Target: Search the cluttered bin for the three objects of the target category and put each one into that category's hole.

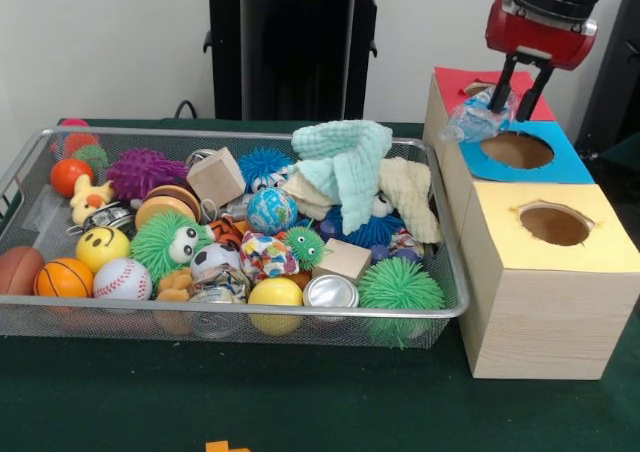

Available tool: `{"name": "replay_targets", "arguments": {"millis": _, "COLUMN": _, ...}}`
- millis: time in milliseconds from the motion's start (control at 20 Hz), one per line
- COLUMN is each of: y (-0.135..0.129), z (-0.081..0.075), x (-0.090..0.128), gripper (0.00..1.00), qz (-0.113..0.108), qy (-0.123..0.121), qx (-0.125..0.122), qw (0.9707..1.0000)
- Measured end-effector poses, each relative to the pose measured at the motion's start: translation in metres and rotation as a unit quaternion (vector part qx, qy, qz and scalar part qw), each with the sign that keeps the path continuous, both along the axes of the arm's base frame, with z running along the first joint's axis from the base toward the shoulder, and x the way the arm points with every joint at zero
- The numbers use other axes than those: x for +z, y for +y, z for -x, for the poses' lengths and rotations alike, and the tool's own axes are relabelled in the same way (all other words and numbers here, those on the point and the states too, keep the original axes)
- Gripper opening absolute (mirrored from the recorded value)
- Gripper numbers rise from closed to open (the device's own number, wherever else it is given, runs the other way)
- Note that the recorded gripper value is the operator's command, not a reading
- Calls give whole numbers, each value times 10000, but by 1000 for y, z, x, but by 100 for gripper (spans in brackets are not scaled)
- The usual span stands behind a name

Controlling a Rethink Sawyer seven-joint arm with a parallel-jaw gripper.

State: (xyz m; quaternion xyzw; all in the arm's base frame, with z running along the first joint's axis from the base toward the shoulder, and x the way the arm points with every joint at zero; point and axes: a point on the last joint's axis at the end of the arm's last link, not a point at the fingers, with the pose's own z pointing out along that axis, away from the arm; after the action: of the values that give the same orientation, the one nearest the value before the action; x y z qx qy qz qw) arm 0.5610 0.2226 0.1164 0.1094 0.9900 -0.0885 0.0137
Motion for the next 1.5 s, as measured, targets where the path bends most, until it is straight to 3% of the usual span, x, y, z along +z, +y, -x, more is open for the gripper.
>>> {"name": "replay_targets", "arguments": {"millis": 950, "y": 15, "z": 1, "x": -16, "gripper": 0, "qz": 122, "qy": -66, "qx": 220, "qw": 9997}}
{"name": "replay_targets", "arguments": {"millis": 1250, "y": 23, "z": -3, "x": -23, "gripper": 0, "qz": 192, "qy": -298, "qx": 369, "qw": 9987}}
{"name": "replay_targets", "arguments": {"millis": 1500, "y": 24, "z": -4, "x": -24, "gripper": 0, "qz": 207, "qy": -326, "qx": 392, "qw": 9985}}
